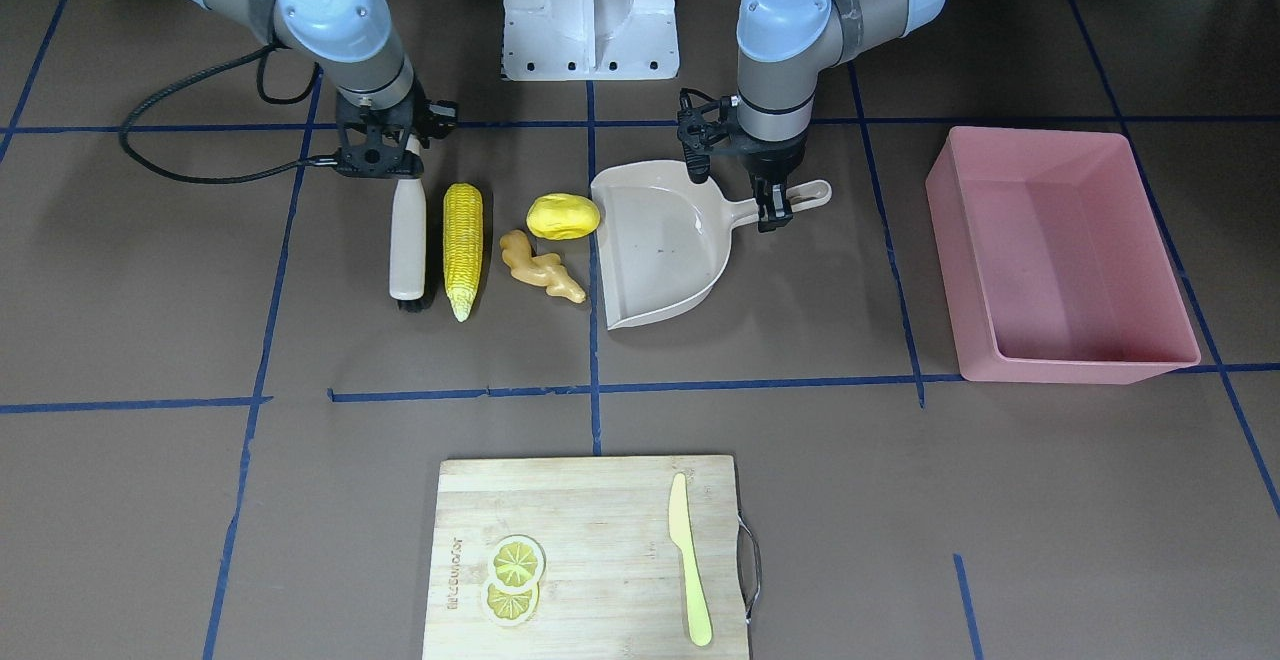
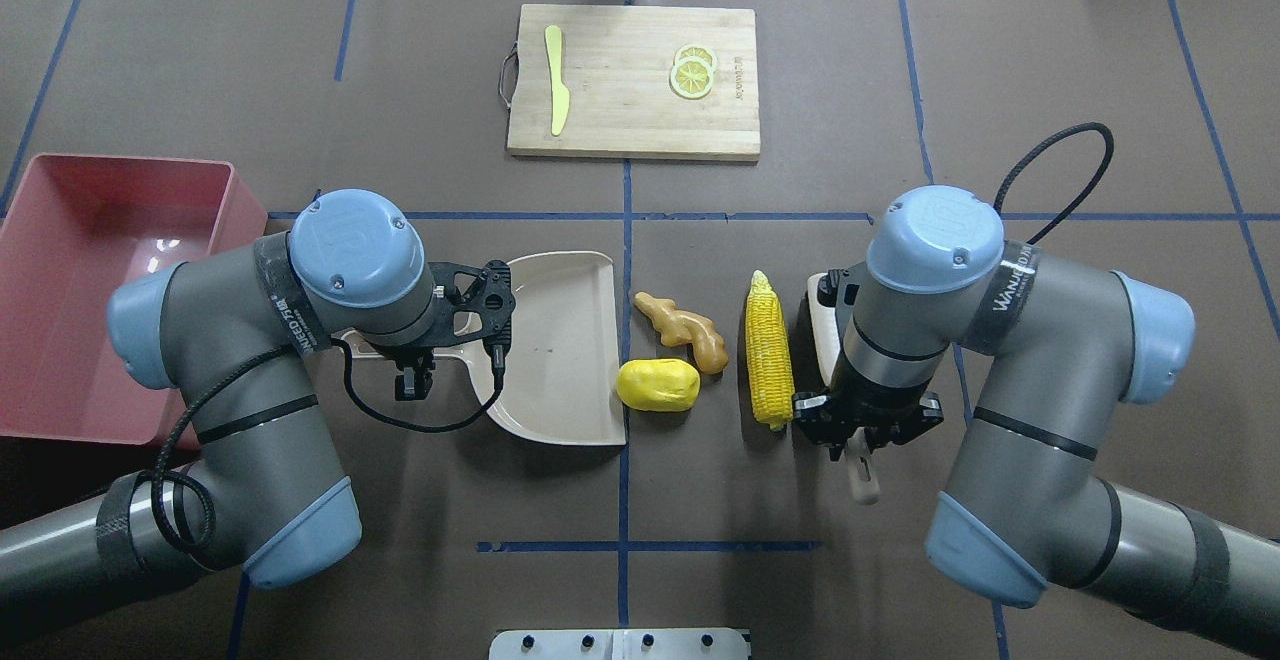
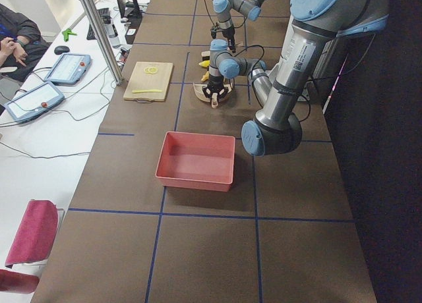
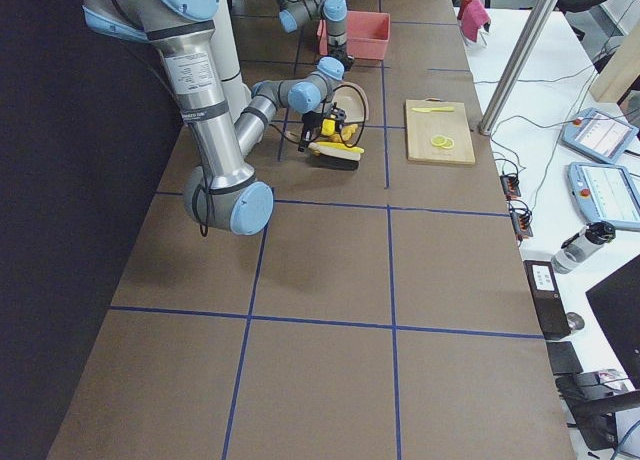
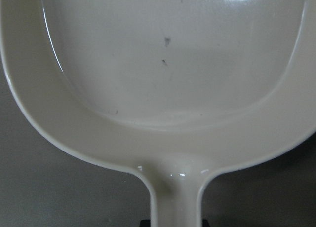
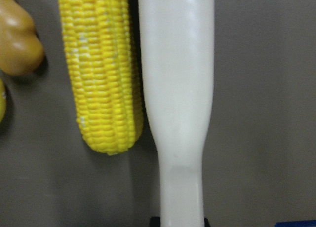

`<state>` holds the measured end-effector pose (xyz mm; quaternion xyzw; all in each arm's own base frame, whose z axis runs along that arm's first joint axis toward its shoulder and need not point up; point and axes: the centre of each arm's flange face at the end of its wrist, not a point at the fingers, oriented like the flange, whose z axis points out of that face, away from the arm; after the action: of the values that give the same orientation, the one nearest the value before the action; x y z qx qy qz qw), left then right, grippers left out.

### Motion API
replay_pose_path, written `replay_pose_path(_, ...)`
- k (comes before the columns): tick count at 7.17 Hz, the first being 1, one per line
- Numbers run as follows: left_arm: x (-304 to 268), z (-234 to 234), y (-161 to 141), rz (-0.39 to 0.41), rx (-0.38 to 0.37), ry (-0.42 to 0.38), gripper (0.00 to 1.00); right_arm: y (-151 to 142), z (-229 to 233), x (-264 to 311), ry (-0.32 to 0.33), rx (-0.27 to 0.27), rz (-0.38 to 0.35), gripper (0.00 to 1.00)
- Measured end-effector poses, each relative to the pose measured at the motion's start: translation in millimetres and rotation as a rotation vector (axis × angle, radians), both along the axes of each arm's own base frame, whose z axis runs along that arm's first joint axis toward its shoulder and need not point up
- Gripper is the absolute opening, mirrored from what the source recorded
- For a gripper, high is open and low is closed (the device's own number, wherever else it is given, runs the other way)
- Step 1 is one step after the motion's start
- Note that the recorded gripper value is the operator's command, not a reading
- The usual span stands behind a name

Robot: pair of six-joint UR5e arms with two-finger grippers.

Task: Sweep and dump trash into bin
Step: 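Lift the white brush with the right gripper and move it toward the produce, then sweep the corn, potato and ginger into the dustpan with the right gripper's brush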

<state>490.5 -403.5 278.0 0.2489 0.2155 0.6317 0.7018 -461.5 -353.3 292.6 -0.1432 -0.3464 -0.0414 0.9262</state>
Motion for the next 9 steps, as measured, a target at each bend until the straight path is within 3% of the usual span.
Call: replay_pose_path(9, 20, -22, 6, 0.021, -0.016, -0.033, 0.00, 12, -44, -55, -0.028, 0.000, -0.034, 0.00)
